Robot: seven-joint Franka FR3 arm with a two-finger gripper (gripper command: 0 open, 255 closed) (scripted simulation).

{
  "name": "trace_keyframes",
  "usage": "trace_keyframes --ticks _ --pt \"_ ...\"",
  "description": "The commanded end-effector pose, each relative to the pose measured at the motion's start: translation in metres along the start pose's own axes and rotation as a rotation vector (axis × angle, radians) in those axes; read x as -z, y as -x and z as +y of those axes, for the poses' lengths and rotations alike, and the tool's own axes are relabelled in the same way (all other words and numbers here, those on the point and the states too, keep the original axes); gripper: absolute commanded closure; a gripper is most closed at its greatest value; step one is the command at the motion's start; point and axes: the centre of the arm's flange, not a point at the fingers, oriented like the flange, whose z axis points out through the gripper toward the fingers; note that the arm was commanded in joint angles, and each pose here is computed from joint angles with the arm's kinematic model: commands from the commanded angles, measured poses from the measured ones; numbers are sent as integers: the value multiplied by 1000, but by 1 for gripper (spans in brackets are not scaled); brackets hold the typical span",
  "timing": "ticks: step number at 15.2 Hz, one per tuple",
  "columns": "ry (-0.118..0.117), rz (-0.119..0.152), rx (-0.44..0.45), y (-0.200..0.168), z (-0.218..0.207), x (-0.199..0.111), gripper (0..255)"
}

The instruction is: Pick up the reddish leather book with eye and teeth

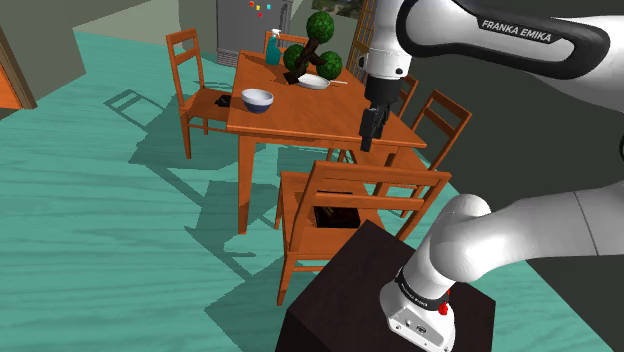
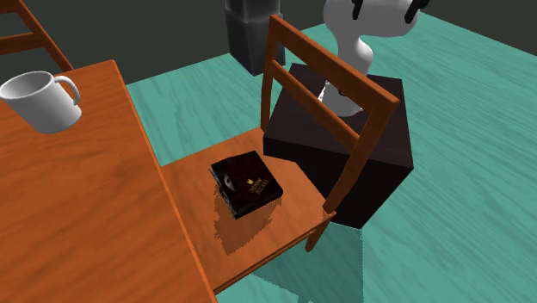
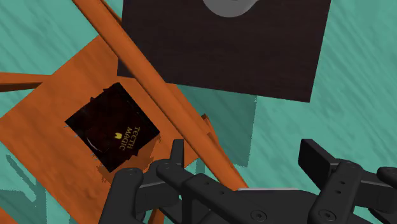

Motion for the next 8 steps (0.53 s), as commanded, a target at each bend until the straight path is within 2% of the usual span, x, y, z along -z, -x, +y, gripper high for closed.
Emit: trace_keyframes --ticks 1,8 --pt "0 0 0 0 0 0 0" --pt "-33 25 -183 -43 56 -61 0"
